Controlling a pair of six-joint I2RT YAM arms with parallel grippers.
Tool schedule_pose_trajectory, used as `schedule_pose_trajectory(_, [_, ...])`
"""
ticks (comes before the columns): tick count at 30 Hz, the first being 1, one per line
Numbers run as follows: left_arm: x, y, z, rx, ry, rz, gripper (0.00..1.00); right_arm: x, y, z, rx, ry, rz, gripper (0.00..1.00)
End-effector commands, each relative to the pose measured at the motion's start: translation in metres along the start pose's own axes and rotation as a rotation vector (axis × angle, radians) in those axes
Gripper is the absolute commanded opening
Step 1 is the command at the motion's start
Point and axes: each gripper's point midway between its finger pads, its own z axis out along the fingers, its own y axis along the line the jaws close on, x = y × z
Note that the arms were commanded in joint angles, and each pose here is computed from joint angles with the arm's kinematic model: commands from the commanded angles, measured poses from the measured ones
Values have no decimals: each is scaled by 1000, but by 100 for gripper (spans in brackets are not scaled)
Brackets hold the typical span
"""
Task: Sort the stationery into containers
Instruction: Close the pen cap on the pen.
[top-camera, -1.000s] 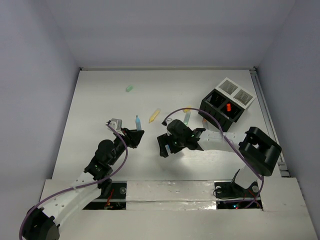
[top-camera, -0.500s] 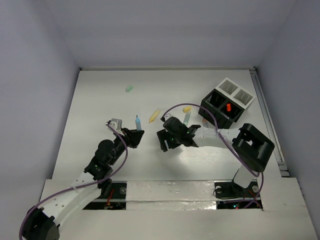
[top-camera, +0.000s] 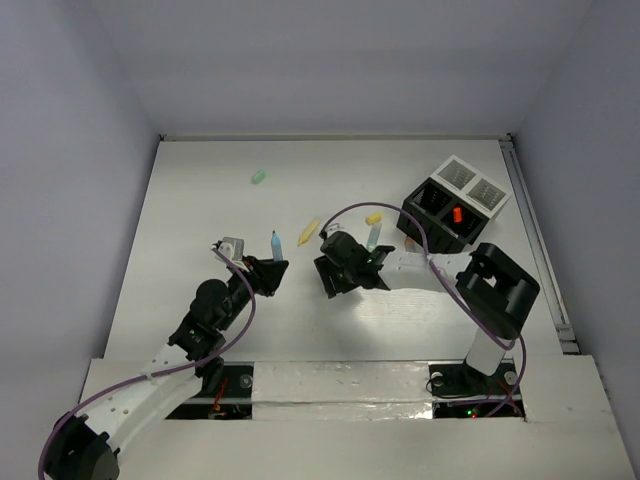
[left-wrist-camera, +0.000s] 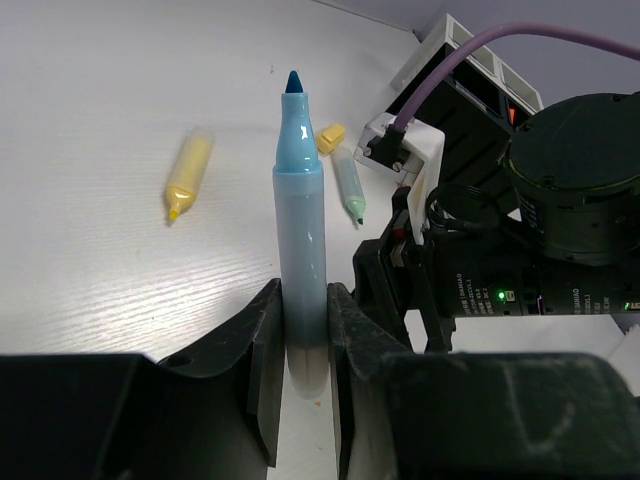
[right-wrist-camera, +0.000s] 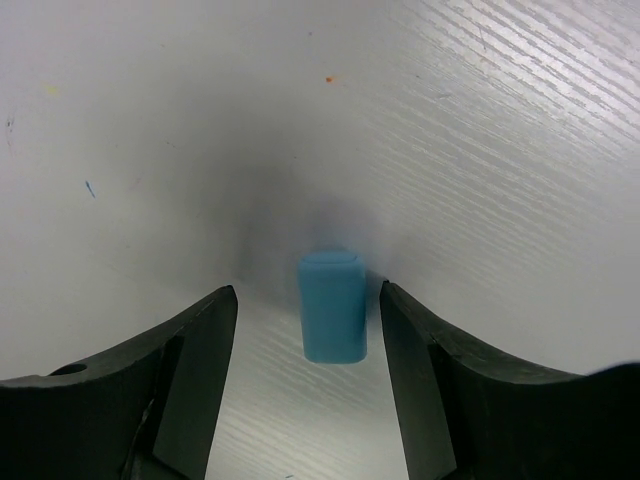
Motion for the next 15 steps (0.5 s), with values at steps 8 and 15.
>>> schedule_pose_trajectory(8, [-11, -6, 1, 25, -49, 8, 0, 20, -30, 14, 148, 82, -56, 48])
schedule_pose_trajectory(15, [-9, -5, 2, 21, -42, 7, 0, 7, -30, 9, 158, 32, -38, 6])
